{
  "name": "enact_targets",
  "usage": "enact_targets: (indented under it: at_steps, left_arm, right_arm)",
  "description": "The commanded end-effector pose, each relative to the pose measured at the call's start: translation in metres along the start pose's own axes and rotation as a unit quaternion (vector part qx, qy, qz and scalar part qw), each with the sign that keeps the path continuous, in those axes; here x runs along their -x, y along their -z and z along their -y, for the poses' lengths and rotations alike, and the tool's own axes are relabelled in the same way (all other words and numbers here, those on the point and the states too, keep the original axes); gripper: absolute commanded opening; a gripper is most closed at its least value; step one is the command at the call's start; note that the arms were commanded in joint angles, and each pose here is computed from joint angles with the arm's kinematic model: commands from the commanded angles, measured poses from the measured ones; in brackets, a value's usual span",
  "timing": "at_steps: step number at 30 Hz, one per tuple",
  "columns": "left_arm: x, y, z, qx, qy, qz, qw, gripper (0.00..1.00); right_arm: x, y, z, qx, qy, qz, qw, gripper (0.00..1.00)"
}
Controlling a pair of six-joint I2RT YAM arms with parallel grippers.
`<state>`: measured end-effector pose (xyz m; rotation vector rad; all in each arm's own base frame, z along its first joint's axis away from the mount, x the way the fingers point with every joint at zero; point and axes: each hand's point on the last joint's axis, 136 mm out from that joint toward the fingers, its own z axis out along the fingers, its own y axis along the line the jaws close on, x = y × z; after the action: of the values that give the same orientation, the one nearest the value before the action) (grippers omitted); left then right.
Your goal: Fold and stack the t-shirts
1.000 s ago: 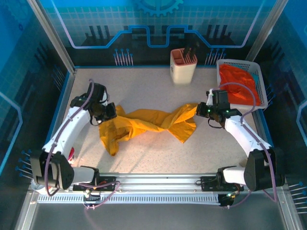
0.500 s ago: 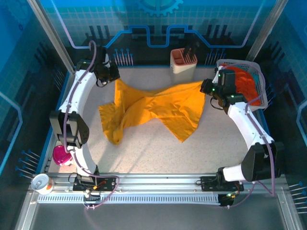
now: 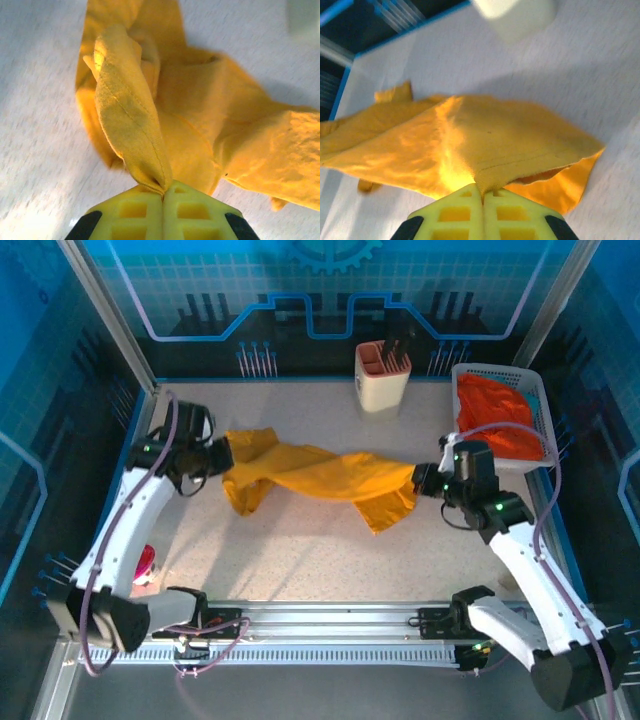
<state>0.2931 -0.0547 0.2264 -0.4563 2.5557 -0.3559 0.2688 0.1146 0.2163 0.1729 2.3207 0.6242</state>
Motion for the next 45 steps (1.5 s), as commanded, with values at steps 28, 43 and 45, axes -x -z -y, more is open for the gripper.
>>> enact_targets:
  at_steps: [28, 43, 45]
  left_arm:
    - [-0.104, -0.022, -0.051, 0.089, 0.014, -0.14, 0.986, 0.47]
    - [-0.091, -0.062, -0.014, 0.029, -0.012, -0.143, 0.989, 0.47]
    - [-0.091, -0.064, -0.009, 0.015, -0.01, -0.141, 0.99, 0.48]
  right_arm:
    - [-0.074, -0.042, 0.053, -0.11, -0.027, -0.132, 0.985, 0.96]
    - [-0.054, -0.156, 0.094, -0.104, -0.107, -0.203, 0.968, 0.98]
    - [-0.06, -0.165, 0.095, -0.098, -0.115, -0.213, 0.965, 0.94]
